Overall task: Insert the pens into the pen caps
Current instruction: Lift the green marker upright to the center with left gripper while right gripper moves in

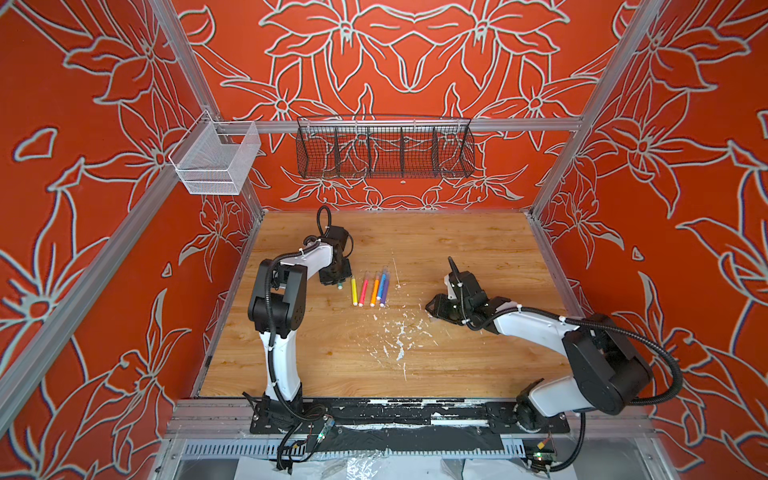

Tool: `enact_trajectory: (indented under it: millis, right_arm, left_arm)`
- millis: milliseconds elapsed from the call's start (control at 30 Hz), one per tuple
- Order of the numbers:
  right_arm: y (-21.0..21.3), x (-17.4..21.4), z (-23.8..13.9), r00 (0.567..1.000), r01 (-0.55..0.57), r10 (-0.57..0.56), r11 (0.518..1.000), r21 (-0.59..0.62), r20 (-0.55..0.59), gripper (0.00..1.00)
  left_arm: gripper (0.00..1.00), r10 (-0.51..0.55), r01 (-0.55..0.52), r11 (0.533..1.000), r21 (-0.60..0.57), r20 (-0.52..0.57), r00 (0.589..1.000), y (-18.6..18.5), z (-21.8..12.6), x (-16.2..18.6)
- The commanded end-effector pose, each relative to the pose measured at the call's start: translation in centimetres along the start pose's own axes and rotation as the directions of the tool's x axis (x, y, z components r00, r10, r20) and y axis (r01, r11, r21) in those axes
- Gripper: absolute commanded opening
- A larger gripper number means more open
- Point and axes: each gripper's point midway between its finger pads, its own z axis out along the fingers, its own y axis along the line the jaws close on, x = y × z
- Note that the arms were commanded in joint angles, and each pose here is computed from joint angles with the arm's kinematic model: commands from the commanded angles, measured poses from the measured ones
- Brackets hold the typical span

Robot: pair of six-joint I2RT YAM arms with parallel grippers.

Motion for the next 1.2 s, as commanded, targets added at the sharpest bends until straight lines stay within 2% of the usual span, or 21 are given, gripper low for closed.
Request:
enact_trajectory:
  millis: [0, 100, 167, 267, 367, 433, 533, 600, 700, 833, 967, 1167]
  right_arm:
    - [1.5, -1.4, -1.4, 0.998, 0.009, -0.006, 0.999, -0.054, 0.057, 0.45]
    - [2.5, -1.9, -2.7, 0.994, 0.029, -0.017, 0.994, -0.107, 0.111, 0.47]
    - [2.9, -2.2, -3.6, 0.988, 0.040, -0.017, 0.989, -0.144, 0.154, 0.49]
    - [3.8, -2.7, -5.5, 0.973, 0.059, -0.007, 0.974, -0.217, 0.231, 0.53]
    - [4.8, -3.0, -7.7, 0.949, 0.096, 0.004, 0.949, -0.301, 0.315, 0.57]
    - [5.8, -3.1, -9.6, 0.926, 0.137, 0.018, 0.915, -0.380, 0.378, 0.60]
    - [6.8, -3.0, -12.4, 0.890, 0.199, 0.043, 0.859, -0.472, 0.454, 0.63]
    - [7.2, -2.8, -14.0, 0.870, 0.235, 0.053, 0.830, -0.506, 0.490, 0.66]
    - [8.1, -2.5, -16.1, 0.847, 0.293, 0.049, 0.787, -0.542, 0.530, 0.68]
    - [9.7, -2.0, -18.0, 0.834, 0.364, 0.040, 0.710, -0.602, 0.551, 0.68]
    - [10.2, -1.9, -17.5, 0.853, 0.352, 0.032, 0.702, -0.620, 0.521, 0.67]
    - [11.0, -1.7, -16.0, 0.887, 0.328, 0.005, 0.695, -0.640, 0.461, 0.59]
  left_arm:
    - [0.00, 0.014, -0.023, 0.999, 0.048, 0.167, 0.986, -1.1, -5.2, -0.6]
    - [0.00, 0.096, -0.135, 0.986, 0.098, 0.330, 0.939, -3.7, -9.7, 0.1]
    - [0.00, 0.153, -0.230, 0.964, 0.134, 0.428, 0.891, -6.0, -12.3, 1.1]
    - [0.00, 0.236, -0.394, 0.901, 0.183, 0.556, 0.797, -9.7, -16.0, 3.4]
    - [0.00, 0.307, -0.564, 0.790, 0.241, 0.640, 0.704, -13.3, -18.8, 6.7]
    - [0.00, 0.340, -0.656, 0.707, 0.264, 0.686, 0.643, -15.3, -20.3, 8.9]
    - [0.00, 0.381, -0.751, 0.602, 0.270, 0.730, 0.568, -17.6, -21.7, 11.7]
    - [0.00, 0.411, -0.792, 0.555, 0.254, 0.745, 0.526, -18.7, -22.2, 13.3]
    - [0.00, 0.452, -0.837, 0.495, 0.234, 0.754, 0.478, -20.2, -22.4, 15.2]
    - [0.00, 0.490, -0.869, 0.450, 0.208, 0.755, 0.435, -21.6, -22.5, 16.9]
    - [0.00, 0.511, -0.890, 0.416, 0.188, 0.761, 0.400, -22.5, -22.7, 18.3]
    - [0.00, 0.545, -0.914, 0.388, 0.120, 0.769, 0.333, -23.2, -22.7, 19.7]
